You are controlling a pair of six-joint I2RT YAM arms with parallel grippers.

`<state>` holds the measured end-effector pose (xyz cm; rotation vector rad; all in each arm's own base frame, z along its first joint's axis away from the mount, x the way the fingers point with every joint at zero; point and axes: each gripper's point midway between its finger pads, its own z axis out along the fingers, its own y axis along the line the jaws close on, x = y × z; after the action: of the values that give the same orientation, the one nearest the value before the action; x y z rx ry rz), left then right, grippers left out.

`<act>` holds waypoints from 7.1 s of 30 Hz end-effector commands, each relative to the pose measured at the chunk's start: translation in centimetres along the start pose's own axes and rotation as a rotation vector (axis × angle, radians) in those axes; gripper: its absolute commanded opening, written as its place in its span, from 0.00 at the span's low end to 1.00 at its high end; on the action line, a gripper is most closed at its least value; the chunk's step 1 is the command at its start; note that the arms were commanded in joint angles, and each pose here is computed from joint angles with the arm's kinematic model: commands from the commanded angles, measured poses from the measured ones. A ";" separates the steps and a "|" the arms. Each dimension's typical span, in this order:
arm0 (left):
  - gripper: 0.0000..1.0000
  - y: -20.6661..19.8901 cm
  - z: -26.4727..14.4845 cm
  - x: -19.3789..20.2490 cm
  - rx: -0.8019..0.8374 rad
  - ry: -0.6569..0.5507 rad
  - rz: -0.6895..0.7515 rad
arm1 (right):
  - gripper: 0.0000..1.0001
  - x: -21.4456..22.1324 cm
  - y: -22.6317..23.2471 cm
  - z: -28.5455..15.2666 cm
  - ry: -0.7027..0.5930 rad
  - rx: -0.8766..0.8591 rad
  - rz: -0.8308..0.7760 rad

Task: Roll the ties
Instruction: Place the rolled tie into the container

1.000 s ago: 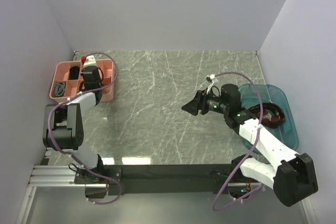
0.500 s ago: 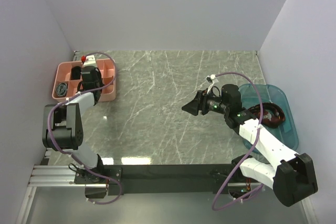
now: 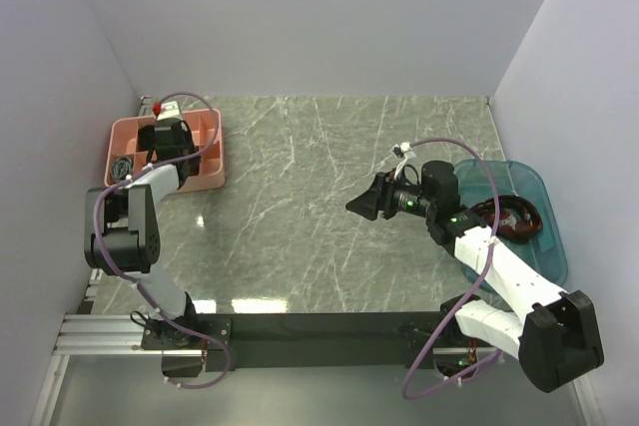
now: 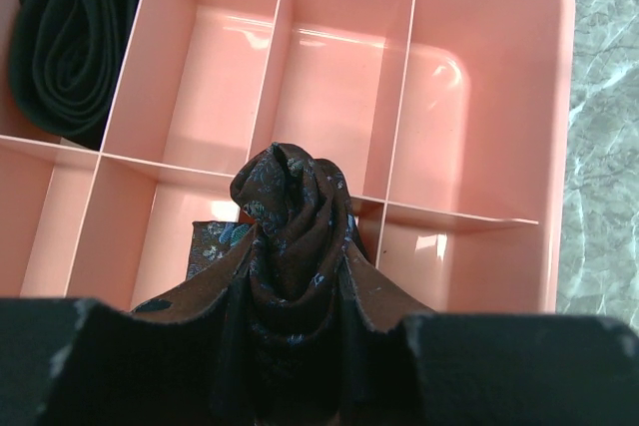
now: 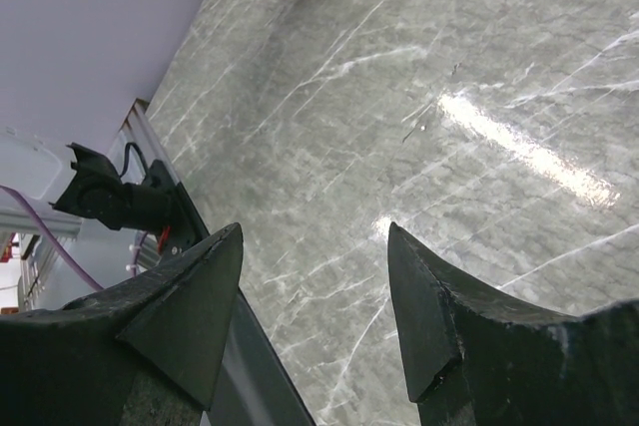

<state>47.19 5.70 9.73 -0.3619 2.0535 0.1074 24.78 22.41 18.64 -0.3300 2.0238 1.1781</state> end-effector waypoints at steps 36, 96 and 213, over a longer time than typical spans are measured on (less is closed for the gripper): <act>0.01 -0.8 -1.5 -3.9 0.310 0.009 -0.400 | 0.66 -0.6 1.0 -0.1 -0.036 -0.056 -0.002; 0.07 2.5 -1.0 4.0 -0.128 0.091 -0.007 | 0.65 0.1 1.3 -0.4 -0.039 -0.088 -0.009; 0.08 2.8 -4.8 9.5 -0.217 0.336 -0.297 | 0.65 0.9 1.7 -1.4 -0.033 -0.099 -0.021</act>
<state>43.05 5.49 9.16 -0.7823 2.0661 0.0084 22.50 22.54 18.36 -0.3580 1.9794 1.2783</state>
